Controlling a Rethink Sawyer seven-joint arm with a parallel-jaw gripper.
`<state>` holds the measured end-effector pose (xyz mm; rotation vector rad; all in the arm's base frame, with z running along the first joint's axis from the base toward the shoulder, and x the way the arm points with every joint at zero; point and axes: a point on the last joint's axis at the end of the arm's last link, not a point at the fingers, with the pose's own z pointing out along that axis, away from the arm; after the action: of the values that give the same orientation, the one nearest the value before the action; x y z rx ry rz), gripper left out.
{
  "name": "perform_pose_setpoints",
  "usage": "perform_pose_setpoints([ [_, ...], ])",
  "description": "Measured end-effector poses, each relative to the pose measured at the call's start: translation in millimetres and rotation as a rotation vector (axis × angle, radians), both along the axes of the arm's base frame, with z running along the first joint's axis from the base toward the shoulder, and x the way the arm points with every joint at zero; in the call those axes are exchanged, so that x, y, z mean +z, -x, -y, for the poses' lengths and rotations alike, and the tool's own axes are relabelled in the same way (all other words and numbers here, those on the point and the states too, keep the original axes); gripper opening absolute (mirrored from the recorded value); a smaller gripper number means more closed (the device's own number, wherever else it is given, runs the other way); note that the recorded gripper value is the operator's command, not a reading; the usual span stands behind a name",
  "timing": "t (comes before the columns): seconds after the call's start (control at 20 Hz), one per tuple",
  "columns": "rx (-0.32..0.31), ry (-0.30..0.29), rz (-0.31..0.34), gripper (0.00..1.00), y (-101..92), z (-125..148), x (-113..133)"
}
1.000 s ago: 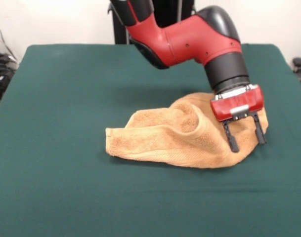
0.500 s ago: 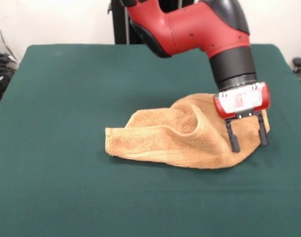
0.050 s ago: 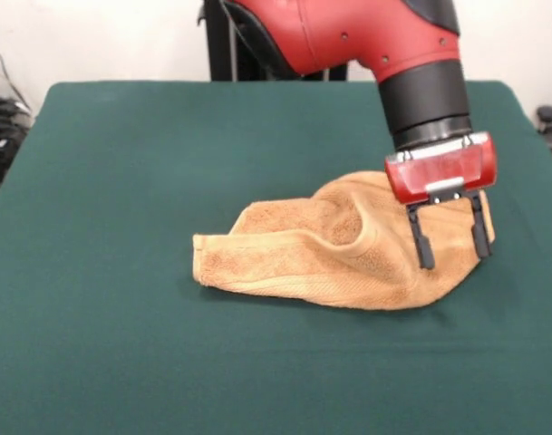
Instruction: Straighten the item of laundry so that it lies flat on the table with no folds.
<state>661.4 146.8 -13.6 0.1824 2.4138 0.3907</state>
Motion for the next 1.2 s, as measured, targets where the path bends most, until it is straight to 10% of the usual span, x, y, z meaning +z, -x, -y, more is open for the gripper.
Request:
perform_pose_setpoints([
  [0.3,-0.012,-0.002,-0.045,1.00,-1.1,23.1,7.0],
  [0.8,-0.001,-0.043,-0.298,1.00,40.8,86.7,25.7],
  [1.2,-0.002,-0.059,-0.344,1.00,60.4,105.4,19.2],
])
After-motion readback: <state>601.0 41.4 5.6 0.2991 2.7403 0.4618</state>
